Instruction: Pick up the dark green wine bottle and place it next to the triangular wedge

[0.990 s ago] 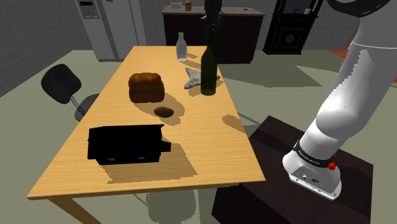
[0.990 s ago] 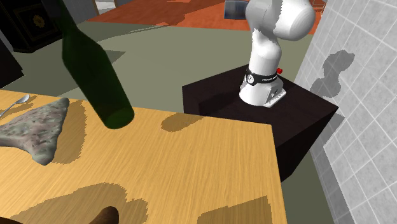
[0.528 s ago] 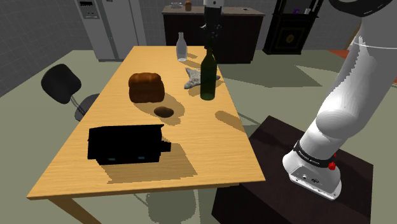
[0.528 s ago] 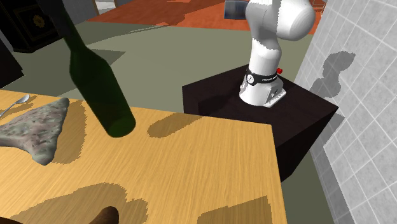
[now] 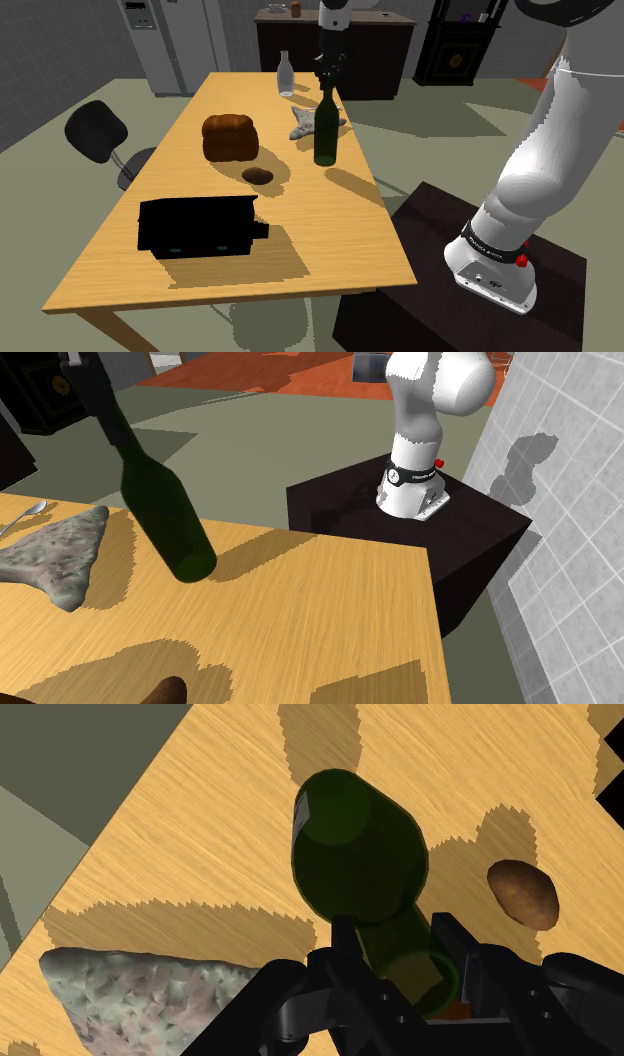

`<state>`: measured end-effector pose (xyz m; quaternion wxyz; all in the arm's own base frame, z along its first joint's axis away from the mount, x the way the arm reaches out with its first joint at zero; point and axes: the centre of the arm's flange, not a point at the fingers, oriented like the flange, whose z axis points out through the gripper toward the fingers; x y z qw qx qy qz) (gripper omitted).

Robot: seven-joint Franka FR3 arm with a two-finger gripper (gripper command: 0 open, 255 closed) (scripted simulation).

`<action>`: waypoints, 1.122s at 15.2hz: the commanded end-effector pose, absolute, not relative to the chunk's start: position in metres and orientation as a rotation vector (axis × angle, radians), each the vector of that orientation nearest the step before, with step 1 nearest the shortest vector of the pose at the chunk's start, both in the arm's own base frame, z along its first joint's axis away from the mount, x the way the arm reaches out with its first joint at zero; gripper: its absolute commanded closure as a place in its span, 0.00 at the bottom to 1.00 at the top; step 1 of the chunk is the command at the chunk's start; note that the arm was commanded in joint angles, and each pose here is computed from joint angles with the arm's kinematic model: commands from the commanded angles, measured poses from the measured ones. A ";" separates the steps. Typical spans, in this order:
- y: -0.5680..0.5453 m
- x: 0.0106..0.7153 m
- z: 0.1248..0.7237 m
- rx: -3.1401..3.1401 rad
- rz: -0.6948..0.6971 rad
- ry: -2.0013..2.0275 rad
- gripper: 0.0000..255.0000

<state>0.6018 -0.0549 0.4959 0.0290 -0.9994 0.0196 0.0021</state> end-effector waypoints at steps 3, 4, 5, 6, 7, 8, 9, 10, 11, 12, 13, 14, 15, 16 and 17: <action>-0.055 0.601 0.475 -3.083 0.005 0.060 1.00; -0.055 0.601 0.471 -3.083 0.005 0.060 1.00; -0.055 0.601 0.471 -3.083 0.005 0.060 1.00; -0.055 0.601 0.471 -3.083 0.005 0.060 1.00; -0.055 0.601 0.471 -3.083 0.005 0.060 1.00; -0.055 0.601 0.471 -3.083 0.005 0.060 1.00; -0.055 0.601 0.471 -3.083 0.005 0.060 1.00; -0.055 0.601 0.471 -3.083 0.005 0.060 1.00; -0.055 0.601 0.471 -3.083 0.005 0.060 1.00; -0.055 0.601 0.471 -3.083 0.005 0.060 0.00; -0.055 0.602 0.471 -3.083 0.005 0.060 0.00; -0.055 0.602 0.471 -3.083 0.005 0.060 0.00; -0.055 0.602 0.471 -3.083 0.005 0.060 0.00; -0.055 0.602 0.471 -3.083 0.005 0.060 0.00; -0.055 0.602 0.471 -3.083 0.005 0.060 0.00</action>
